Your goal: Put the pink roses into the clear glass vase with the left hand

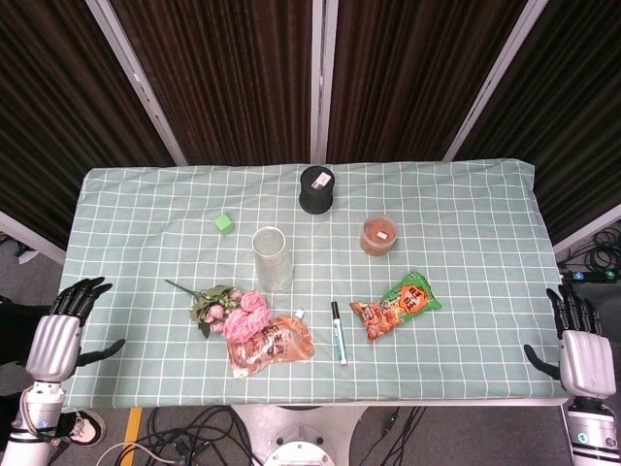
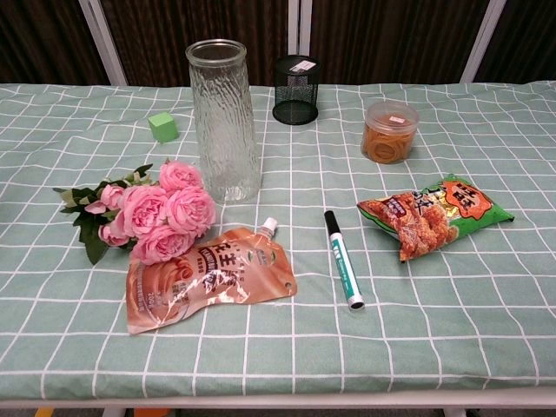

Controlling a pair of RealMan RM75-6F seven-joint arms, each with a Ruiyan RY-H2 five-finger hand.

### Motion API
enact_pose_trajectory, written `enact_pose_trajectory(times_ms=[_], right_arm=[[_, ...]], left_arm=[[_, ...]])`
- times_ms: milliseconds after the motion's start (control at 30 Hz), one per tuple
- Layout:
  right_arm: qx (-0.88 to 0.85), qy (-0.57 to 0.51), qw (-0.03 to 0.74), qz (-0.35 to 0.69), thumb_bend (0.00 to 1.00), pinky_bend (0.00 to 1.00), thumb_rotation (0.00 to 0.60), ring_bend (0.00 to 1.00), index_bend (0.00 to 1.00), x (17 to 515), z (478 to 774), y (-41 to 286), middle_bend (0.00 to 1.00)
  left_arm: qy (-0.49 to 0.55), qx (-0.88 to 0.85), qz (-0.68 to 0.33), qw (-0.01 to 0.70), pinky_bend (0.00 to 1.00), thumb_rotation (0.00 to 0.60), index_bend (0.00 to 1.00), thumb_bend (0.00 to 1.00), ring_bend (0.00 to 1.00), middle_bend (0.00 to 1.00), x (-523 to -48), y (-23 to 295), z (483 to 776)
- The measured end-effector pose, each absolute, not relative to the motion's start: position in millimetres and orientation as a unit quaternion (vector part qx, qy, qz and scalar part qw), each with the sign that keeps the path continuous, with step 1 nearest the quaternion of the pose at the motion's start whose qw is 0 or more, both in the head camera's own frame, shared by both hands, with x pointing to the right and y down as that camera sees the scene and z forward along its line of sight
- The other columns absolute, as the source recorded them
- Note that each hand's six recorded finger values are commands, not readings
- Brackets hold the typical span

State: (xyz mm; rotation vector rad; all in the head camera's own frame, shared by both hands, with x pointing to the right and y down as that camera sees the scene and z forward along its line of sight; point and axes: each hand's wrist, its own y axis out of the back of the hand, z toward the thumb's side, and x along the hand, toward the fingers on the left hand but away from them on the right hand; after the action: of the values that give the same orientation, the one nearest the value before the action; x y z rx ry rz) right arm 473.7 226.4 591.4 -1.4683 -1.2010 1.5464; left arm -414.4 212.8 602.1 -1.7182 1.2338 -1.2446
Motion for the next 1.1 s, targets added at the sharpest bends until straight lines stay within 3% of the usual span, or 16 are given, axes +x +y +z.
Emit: enact_pose_trajectory(times_ms=[333, 700, 1100], right_arm=[[-0.564, -0.461, 0.340, 0.594, 0.13, 0.00, 0.600, 0.00, 0.00, 473.5, 591.1, 226.1, 0.00], [-0.567, -0.459, 0.343, 0.592, 0.13, 0.00, 0.600, 0.00, 0.00, 468.6, 590.5, 224.5, 0.00], [-0.568, -0.450, 0.340, 0.600, 0.13, 0.00, 0.600, 0.00, 0.00, 467.9, 596.1, 226.3, 0.00]], left_arm=[[0.468, -0.663, -0.477, 0.338, 0.15, 0.600, 0.19, 0.00, 0.09, 0.12, -412.9, 211.6, 602.5], [0.451, -0.684, -0.454, 0.348, 0.15, 0.600, 0.19, 0.00, 0.09, 0.12, -398.3, 188.1, 606.9], [0.376, -0.756, -0.407, 0.350, 0.14, 0.600, 0.18, 0.00, 0.07, 0.11, -342.2, 158.8, 634.5]])
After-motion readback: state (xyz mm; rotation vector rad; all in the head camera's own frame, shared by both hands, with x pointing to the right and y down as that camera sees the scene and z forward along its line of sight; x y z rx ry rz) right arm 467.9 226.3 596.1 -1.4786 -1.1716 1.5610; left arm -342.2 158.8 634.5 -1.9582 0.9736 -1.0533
